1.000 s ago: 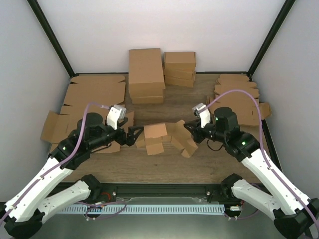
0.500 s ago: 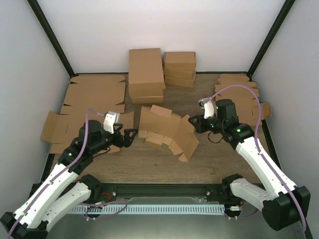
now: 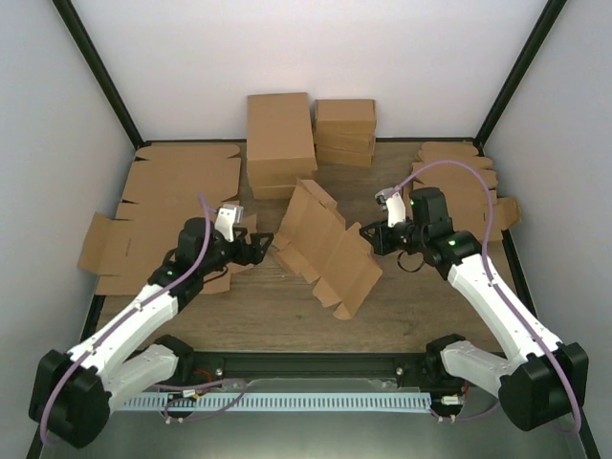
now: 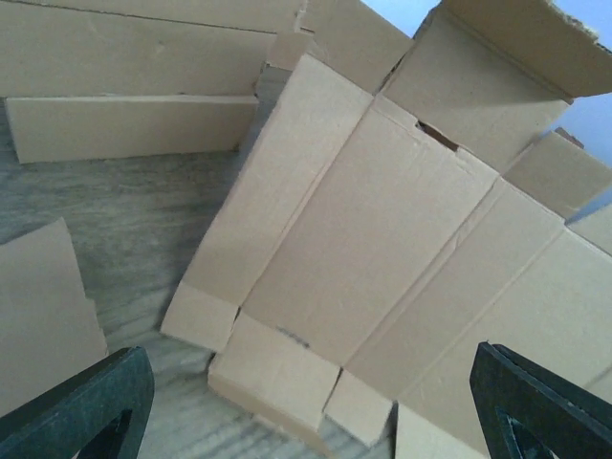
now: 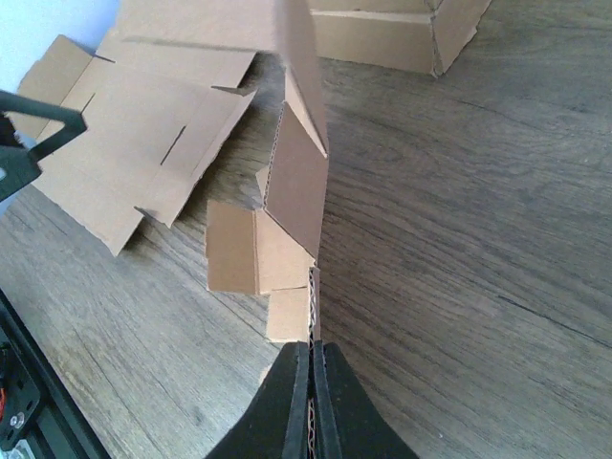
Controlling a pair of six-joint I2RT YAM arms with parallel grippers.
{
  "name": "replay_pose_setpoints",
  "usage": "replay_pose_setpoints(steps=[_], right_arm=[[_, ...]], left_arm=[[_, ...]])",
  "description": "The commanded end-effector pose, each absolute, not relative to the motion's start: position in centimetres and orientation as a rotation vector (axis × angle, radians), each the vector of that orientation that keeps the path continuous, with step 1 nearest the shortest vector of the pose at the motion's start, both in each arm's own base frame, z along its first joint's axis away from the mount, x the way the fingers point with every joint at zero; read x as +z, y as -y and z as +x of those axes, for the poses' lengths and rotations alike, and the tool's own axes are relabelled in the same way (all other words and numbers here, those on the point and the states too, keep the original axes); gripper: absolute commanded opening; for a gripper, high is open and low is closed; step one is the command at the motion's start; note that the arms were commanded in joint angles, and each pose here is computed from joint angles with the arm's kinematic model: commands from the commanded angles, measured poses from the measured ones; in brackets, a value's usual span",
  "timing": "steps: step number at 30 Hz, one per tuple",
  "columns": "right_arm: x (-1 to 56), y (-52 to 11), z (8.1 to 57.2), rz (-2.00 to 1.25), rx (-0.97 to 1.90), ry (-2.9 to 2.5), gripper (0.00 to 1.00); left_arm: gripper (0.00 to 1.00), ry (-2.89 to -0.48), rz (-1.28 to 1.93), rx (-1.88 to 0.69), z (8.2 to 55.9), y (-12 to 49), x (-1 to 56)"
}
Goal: Fold the paper box
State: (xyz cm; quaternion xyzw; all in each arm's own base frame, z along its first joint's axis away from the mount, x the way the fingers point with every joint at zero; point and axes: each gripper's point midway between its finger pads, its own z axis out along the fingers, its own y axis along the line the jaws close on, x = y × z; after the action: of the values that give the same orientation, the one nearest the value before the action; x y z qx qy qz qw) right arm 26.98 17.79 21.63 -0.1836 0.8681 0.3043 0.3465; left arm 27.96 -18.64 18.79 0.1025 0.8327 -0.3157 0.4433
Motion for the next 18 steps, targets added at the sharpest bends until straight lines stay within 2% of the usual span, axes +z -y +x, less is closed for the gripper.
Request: replay_pose_setpoints(steps=[1, 11, 13, 18], right_arm=[[23.8, -18.4, 27.6, -0.531, 0.815, -2.182, 0.01], [24.4, -19.2, 26.6, -0.643, 0.861, -2.13, 0.01], [24.3, -19.3, 26.4, -0.655, 0.872, -2.131, 0.01], [23.9, -19.6, 25.9, -0.683, 0.9, -2.131, 0.01]], left_arm=[[0.94, -1.907, 0.301, -0.809, 30.8, 19.4, 21.2], [0.94, -1.876, 0.562, -0.945, 35.1, 21.7, 20.1], [0.98, -1.895, 0.578, -0.954, 36.2, 22.1, 19.5], [1.0, -1.905, 0.667, -0.983, 37.3, 23.3, 17.6]])
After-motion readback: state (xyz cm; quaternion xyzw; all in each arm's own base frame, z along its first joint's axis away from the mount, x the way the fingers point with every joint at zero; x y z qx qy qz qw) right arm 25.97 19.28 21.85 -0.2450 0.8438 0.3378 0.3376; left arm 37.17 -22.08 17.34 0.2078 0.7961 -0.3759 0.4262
